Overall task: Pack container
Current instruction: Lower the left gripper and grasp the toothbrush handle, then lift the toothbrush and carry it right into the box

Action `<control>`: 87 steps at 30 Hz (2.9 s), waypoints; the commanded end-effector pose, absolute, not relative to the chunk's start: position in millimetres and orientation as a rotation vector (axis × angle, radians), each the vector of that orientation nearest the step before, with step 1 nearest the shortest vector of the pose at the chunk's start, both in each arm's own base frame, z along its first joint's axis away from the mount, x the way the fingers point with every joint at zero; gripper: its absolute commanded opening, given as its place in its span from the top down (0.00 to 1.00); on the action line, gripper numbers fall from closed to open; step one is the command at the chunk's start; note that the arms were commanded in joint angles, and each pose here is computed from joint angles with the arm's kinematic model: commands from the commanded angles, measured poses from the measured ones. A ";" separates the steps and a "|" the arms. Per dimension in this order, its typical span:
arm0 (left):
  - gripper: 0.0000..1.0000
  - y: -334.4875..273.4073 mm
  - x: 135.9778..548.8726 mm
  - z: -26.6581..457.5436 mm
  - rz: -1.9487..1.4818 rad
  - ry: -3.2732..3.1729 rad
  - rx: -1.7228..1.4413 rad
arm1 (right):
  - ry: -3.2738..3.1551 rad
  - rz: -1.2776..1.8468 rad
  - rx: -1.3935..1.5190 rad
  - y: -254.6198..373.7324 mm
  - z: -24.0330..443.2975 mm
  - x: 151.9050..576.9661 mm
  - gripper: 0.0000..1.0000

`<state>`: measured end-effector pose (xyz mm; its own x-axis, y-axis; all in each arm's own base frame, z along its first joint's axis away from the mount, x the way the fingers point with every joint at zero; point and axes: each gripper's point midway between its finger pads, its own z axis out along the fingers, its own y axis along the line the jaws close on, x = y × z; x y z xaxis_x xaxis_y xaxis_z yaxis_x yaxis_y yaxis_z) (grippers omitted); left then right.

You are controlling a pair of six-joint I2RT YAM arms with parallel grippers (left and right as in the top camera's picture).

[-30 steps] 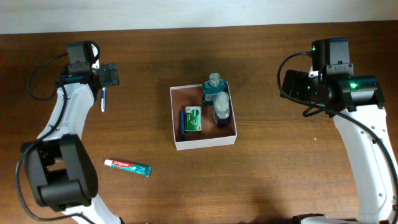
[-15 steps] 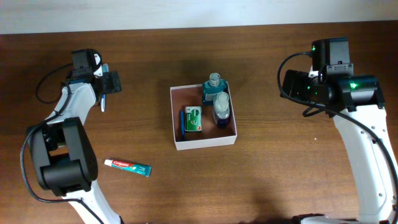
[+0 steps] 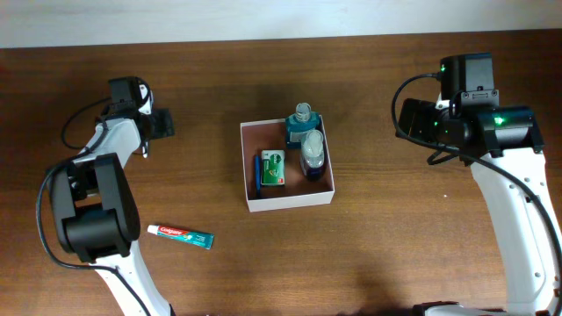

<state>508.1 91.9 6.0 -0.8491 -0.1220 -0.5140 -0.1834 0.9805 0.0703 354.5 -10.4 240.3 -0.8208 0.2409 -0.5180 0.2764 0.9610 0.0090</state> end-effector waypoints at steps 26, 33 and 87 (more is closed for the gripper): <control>0.99 94.8 512.9 1.2 0.163 2.585 -0.202 | 2.576 -0.103 0.379 -13.2 238.5 355.3 0.02; 0.99 95.8 519.6 29.6 0.167 2.526 -0.201 | 2.576 -0.103 0.379 -13.3 238.5 355.3 0.02; 0.99 -211.3 358.6 157.8 -0.370 2.695 0.289 | 2.576 -0.103 0.379 -13.2 238.5 355.3 0.02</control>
